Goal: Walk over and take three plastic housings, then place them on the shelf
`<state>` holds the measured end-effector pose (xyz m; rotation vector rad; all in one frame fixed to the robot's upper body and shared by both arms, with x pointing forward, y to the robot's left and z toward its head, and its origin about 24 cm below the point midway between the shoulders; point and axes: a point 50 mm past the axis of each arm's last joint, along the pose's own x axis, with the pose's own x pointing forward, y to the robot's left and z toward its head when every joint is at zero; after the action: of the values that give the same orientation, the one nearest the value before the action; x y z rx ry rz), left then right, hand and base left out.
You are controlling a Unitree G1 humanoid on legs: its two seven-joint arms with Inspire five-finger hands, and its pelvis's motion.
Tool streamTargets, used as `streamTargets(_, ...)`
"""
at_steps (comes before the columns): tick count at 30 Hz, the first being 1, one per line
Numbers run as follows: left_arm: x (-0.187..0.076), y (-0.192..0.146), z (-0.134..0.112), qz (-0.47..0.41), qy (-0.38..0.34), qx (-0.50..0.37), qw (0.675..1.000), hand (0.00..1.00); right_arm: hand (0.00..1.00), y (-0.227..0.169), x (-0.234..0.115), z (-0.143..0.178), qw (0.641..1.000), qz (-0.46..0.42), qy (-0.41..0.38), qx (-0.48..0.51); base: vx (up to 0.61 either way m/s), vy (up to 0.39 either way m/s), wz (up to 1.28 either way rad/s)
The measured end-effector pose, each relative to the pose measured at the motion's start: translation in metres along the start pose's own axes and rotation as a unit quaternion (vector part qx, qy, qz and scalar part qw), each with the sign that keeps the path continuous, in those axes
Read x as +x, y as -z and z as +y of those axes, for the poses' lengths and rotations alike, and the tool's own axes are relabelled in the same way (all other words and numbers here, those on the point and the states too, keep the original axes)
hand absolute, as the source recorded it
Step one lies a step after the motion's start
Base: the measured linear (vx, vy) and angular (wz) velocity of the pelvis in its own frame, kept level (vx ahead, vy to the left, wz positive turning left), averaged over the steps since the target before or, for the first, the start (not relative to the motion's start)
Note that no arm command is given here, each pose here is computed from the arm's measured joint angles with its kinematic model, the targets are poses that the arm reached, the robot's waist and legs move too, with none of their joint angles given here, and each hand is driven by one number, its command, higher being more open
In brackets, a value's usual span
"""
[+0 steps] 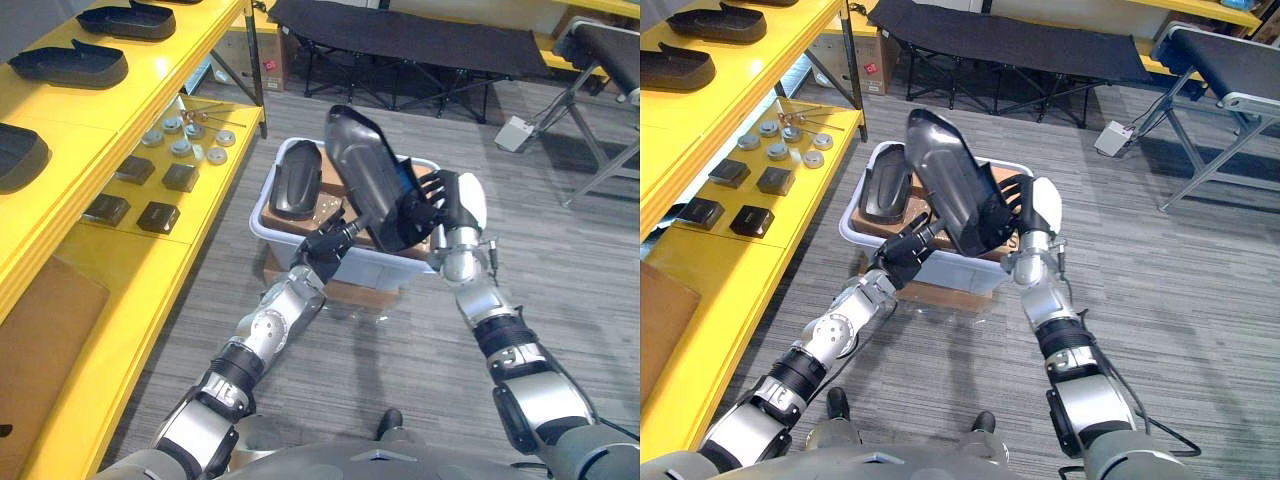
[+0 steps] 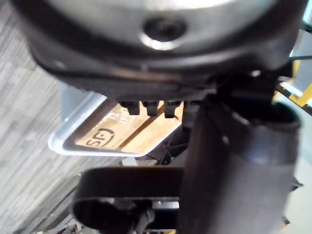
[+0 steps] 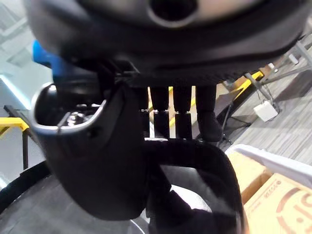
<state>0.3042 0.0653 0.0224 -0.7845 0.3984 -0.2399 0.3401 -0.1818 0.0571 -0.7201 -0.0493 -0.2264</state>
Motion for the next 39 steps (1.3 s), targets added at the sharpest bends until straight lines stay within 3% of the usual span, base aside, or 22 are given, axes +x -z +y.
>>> streamTargets(4,0.002,0.004,-0.003,-0.001,-0.011,-0.013,1.0,1.0,0.0,-0.001,-0.017,0.028,0.999,0.001,-0.042,0.013,-0.03,-0.006,0.01)
streamTargets(10,0.003,0.017,-0.004,0.015,-0.031,-0.019,0.999,1.0,0.0,-0.005,-0.026,0.043,0.997,-0.005,-0.063,0.034,-0.07,0.001,0.01)
streamTargets(11,0.003,0.018,-0.004,0.017,-0.034,-0.019,0.999,0.0,0.0,-0.005,-0.027,0.043,0.997,-0.005,-0.064,0.034,-0.05,0.007,0.02)
streamTargets(20,0.001,0.014,0.007,-0.033,-0.112,-0.025,0.993,0.0,0.0,-0.007,-0.042,0.056,0.995,-0.004,-0.067,0.073,0.0,0.001,0.01)
streamTargets(23,-0.003,0.011,0.022,-0.057,-0.158,-0.046,0.985,0.0,0.0,-0.014,-0.054,0.061,0.993,-0.031,-0.075,0.09,0.0,0.0,0.0)
streamTargets(31,-0.011,0.023,0.027,-0.083,-0.187,-0.071,0.976,0.0,0.0,-0.027,-0.072,0.07,0.984,-0.044,-0.064,0.161,0.0,-0.003,0.03)
streamTargets(32,-0.011,0.024,0.027,-0.084,-0.186,-0.07,0.976,0.0,1.0,-0.026,-0.073,0.071,0.984,-0.042,-0.065,0.164,0.0,-0.004,0.11)
streamTargets(39,-0.013,0.014,0.027,-0.135,-0.183,-0.038,0.973,0.0,1.0,-0.03,-0.096,0.074,0.968,-0.057,-0.089,0.226,0.0,0.0,0.01)
